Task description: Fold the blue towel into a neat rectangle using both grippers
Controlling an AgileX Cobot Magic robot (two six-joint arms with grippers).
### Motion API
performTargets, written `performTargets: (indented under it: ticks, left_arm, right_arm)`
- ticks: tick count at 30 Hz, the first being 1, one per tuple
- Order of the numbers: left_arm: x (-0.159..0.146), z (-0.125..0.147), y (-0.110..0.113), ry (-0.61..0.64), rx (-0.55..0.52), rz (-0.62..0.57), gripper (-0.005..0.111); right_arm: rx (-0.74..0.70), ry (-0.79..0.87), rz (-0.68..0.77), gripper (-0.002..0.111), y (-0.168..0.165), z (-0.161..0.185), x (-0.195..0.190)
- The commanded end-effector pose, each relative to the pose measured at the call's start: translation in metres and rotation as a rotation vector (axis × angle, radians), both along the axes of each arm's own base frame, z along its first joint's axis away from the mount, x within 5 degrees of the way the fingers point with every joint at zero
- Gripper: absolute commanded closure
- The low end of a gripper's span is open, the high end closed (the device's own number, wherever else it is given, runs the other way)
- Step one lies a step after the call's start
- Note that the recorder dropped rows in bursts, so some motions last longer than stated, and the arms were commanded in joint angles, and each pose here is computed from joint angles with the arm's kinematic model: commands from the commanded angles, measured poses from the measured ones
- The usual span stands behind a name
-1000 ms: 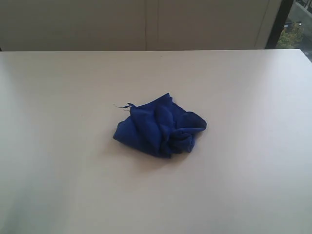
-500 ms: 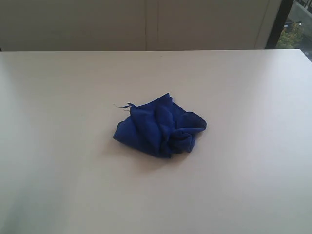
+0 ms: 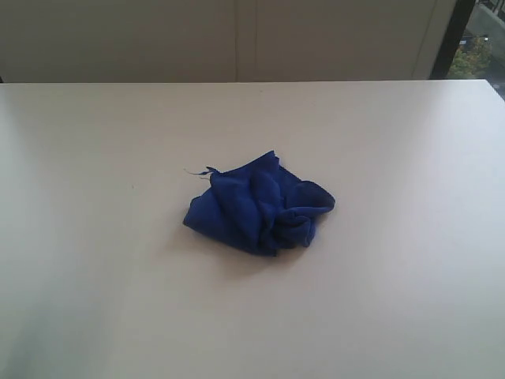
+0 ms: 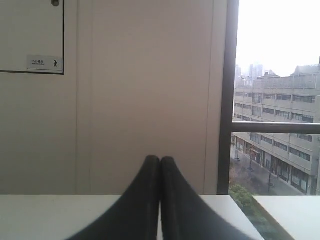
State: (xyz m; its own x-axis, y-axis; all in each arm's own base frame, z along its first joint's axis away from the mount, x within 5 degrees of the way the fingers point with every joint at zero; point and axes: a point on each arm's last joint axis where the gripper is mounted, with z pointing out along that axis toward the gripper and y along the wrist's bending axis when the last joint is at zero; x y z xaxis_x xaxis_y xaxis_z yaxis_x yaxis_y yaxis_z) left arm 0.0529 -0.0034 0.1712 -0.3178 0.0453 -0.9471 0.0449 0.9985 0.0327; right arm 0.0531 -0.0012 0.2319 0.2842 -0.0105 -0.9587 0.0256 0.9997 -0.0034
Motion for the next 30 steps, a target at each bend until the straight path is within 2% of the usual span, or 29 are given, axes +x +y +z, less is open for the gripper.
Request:
performTargets:
  ticks: [1, 5, 9, 15, 23, 30]
  left_arm:
    - [0.000, -0.001, 0.000, -0.004, -0.011, 0.007, 0.107]
    - [0.000, -0.001, 0.000, -0.004, -0.011, 0.007, 0.107]
    - [0.000, -0.001, 0.000, -0.004, -0.011, 0.007, 0.107]
    - [0.000, -0.001, 0.000, -0.004, -0.011, 0.007, 0.107]
    - [0.000, -0.001, 0.000, -0.004, -0.011, 0.007, 0.107]
    - [0.000, -0.001, 0.000, -0.004, -0.011, 0.007, 0.107]
  right_arm:
    - [0.008, 0.008, -0.001, 0.108, 0.000, -0.001, 0.000]
    - [0.074, 0.090, 0.010, 0.108, -0.001, -0.004, 0.001]
    - [0.082, 0.125, 0.011, 0.108, -0.001, 0.016, 0.003]
    - [0.163, 0.303, 0.015, 0.108, -0.001, 0.046, 0.027]
    - [0.332, 0.642, 0.022, 0.108, 0.001, 0.050, 0.095]
    - [0.278, 0.920, 0.214, 0.108, 0.038, 0.036, 0.155]
